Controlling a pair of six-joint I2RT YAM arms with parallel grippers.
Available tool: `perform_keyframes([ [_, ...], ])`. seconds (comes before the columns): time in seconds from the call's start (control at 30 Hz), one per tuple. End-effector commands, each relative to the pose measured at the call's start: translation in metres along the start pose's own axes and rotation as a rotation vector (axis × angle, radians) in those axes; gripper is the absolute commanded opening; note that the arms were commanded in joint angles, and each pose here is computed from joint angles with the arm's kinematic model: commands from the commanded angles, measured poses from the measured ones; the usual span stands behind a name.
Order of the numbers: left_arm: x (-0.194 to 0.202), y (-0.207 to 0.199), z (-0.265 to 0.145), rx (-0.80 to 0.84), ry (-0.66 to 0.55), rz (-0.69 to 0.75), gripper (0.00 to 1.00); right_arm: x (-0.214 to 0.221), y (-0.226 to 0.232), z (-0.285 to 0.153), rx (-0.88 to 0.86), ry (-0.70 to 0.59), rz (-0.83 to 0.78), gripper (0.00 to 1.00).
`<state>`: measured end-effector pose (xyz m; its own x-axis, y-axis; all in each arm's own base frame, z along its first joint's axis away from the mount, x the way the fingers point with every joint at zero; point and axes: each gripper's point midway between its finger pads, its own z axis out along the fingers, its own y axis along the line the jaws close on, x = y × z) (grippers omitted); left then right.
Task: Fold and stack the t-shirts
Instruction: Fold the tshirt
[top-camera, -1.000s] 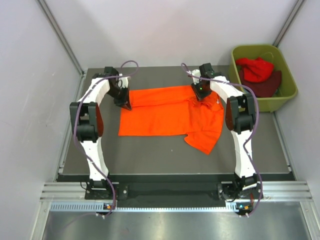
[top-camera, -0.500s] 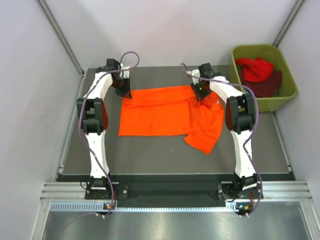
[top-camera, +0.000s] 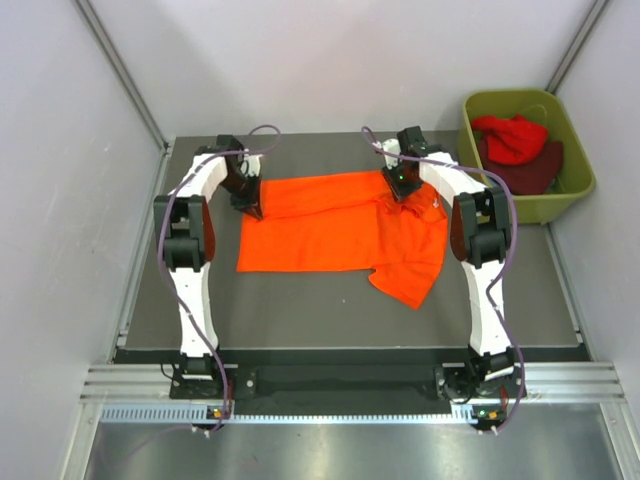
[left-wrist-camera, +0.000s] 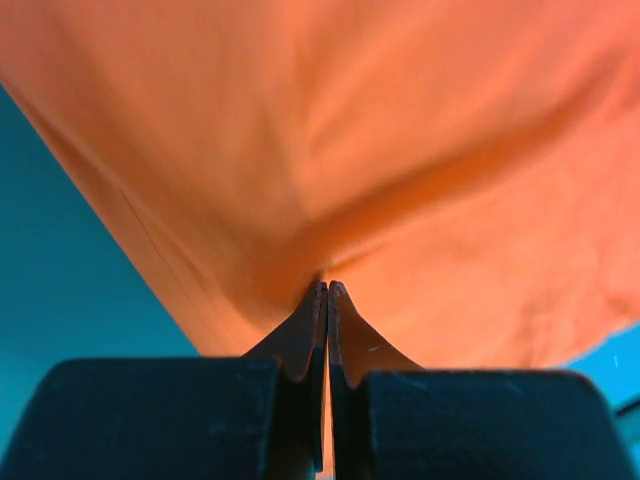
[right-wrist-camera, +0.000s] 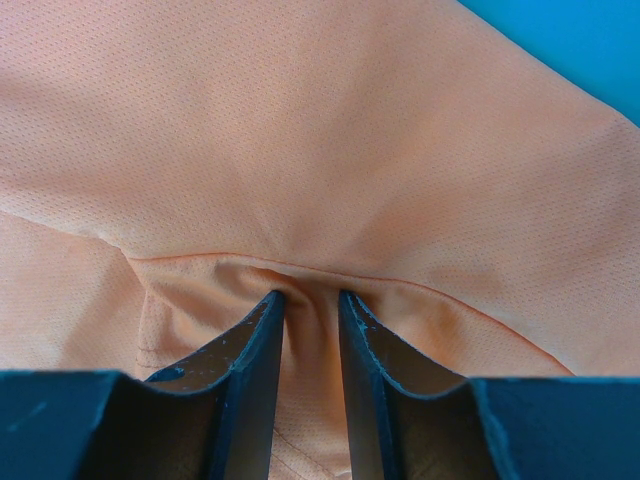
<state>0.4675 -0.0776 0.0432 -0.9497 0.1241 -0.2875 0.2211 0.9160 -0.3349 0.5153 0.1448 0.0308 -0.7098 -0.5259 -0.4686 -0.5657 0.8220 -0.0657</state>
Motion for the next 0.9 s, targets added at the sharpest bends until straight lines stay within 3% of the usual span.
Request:
perform_keyframes([
  [0.0, 0.024, -0.016, -0.037, 0.002, 0.024, -0.02, 0.01, -0.023, 0.003, -0.012, 0.017, -0.068, -0.015, 0.3],
  [0.17, 0.033, -0.026, -0.046, 0.023, 0.014, -0.034, 0.0, -0.025, 0.004, -0.012, 0.016, -0.071, -0.018, 0.29],
  [0.27, 0.008, -0.026, -0.059, 0.004, -0.057, -0.004, 0.0, -0.025, 0.004, -0.013, 0.021, -0.072, -0.021, 0.3],
  [0.4, -0.025, -0.024, -0.07, -0.018, -0.143, 0.036, 0.09, -0.024, 0.003, -0.015, 0.027, -0.07, -0.024, 0.29],
  [0.57, -0.031, -0.014, -0.043, -0.015, -0.12, 0.013, 0.37, -0.023, 0.002, -0.016, 0.035, -0.065, -0.023, 0.29],
  [0.87, -0.043, -0.008, 0.003, 0.001, -0.09, 0.022, 0.4, -0.042, -0.019, -0.039, 0.091, -0.14, 0.056, 0.31],
])
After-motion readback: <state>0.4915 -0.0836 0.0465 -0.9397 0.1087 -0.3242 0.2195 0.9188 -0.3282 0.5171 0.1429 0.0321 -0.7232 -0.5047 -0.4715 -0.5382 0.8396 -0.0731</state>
